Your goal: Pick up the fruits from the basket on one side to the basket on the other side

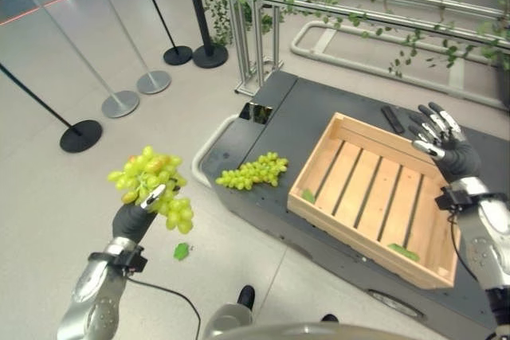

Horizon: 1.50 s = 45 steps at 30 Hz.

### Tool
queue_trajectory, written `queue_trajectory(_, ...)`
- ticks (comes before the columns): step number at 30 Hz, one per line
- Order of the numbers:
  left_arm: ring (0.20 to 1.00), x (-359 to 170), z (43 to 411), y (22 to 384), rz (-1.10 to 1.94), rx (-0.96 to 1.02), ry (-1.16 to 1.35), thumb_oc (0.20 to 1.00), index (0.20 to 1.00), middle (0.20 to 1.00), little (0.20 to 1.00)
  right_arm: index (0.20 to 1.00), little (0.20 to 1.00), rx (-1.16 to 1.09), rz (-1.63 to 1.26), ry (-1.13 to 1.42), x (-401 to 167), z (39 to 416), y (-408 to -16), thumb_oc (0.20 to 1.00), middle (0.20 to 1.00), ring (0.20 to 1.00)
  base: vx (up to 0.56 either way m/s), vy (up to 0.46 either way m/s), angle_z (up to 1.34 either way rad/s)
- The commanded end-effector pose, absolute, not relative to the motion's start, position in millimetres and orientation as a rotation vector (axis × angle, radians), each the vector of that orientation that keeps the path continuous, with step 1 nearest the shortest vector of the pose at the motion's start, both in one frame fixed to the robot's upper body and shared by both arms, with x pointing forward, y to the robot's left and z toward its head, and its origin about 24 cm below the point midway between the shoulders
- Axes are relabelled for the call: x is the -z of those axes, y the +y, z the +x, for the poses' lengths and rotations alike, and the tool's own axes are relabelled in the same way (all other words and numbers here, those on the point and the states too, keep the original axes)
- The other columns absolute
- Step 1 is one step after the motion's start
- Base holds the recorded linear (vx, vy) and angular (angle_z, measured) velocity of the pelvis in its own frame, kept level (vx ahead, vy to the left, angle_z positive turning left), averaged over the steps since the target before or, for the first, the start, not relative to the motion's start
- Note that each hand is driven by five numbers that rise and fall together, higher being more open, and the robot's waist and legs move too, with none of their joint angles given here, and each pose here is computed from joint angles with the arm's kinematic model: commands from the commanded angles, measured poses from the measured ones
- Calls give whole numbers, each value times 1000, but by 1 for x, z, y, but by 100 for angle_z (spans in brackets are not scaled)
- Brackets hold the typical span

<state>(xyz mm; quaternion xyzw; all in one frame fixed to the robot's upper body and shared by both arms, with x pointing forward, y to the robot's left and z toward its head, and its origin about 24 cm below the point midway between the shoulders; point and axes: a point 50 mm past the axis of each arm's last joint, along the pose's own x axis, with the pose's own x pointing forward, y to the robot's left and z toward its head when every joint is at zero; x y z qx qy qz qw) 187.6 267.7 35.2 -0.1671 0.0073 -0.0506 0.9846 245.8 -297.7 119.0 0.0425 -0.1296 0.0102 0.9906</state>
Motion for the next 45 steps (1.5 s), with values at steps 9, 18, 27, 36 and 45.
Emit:
queue_trajectory(9, 200, -82, 192, 290, -119, 3, -207, 200, 200, 200, 200, 1000, 1000, 29, 128, -384, -127, 245, -289, 1000, 1000, 1000, -128, 191, 2)
queue_trajectory(18, 200, -83, 181, 296, 0, -62, -209, 200, 200, 200, 200, 1000, 1000, -10, 152, -292, -103, 242, -274, 1000, 1000, 1000, -258, 238, -64)
queue_trajectory(27, 200, -77, 175, 294, 47, -90, -193, 200, 200, 200, 200, 1000, 1000, -8, 93, -282, -105, 244, -272, 1000, 1000, 1000, -214, -66, -15)
queue_trajectory(36, 200, -60, 172, 289, 3, -135, -155, 200, 200, 200, 200, 1000, 1000, -50, 74, -278, -110, 243, -272, 1000, 1000, 1000, -88, -198, -61)
queue_trajectory(45, 200, -48, 178, 278, 73, -83, -100, 200, 200, 200, 200, 1000, 1000, -32, 40, -278, -111, 236, -279, 1000, 1000, 1000, -154, -164, 18)
